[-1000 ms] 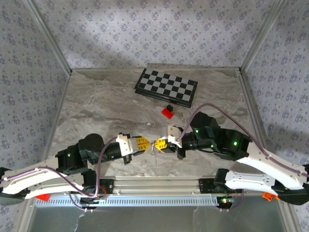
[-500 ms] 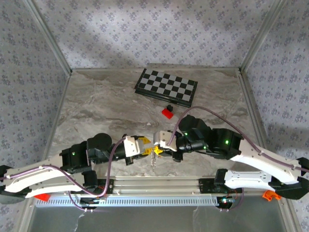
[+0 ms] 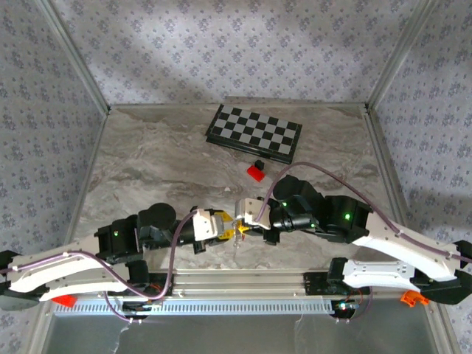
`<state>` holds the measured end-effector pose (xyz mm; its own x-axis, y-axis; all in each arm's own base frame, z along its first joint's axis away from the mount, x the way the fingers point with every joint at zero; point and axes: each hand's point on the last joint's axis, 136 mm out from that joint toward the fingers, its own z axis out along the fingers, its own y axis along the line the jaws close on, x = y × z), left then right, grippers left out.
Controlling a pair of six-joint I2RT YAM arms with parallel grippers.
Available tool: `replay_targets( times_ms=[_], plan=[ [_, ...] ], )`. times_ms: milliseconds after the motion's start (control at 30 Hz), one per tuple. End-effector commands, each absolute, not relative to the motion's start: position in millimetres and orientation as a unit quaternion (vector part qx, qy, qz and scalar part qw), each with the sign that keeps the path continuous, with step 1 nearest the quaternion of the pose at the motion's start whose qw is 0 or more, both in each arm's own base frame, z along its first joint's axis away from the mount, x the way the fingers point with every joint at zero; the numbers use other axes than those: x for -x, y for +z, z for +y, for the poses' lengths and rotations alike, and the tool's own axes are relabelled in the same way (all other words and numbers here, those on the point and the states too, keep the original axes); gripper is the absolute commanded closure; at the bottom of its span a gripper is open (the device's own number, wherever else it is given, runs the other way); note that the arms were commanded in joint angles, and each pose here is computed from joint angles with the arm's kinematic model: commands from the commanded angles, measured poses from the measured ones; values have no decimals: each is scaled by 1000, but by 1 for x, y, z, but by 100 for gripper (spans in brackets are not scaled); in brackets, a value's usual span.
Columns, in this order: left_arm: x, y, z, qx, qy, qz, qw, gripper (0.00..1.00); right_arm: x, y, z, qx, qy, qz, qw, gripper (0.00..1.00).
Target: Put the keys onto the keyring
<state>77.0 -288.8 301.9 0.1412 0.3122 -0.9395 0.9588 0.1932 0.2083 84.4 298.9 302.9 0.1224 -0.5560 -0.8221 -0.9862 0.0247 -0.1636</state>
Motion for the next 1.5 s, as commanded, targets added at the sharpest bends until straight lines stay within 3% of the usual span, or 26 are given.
replay_targets(
  times_ms=[0,400,533,700,833,967,1267,1467],
  plan=[
    [-75,323,-289,-542,-332,563,528,72,-82,324,300,639,285,582,413,100],
    [-78,322,-297,-540,-331,564,530,100,-75,323,305,644,303,573,407,100],
    [-72,335,-296,-531,-356,546,542,100,-75,324,305,642,304,574,408,100],
    [-61,358,-290,-513,-400,508,565,100,-75,324,301,632,312,574,417,81],
    [-51,370,-293,-497,-446,472,576,100,-67,330,296,630,335,563,417,75],
    [-47,372,-298,-496,-461,459,576,100,-63,340,295,625,353,551,426,75],
    [-45,373,-304,-501,-468,457,567,100,-60,346,289,614,372,541,438,85],
    [-45,372,-305,-504,-467,459,563,100,-58,348,288,614,384,533,437,77]
  ],
)
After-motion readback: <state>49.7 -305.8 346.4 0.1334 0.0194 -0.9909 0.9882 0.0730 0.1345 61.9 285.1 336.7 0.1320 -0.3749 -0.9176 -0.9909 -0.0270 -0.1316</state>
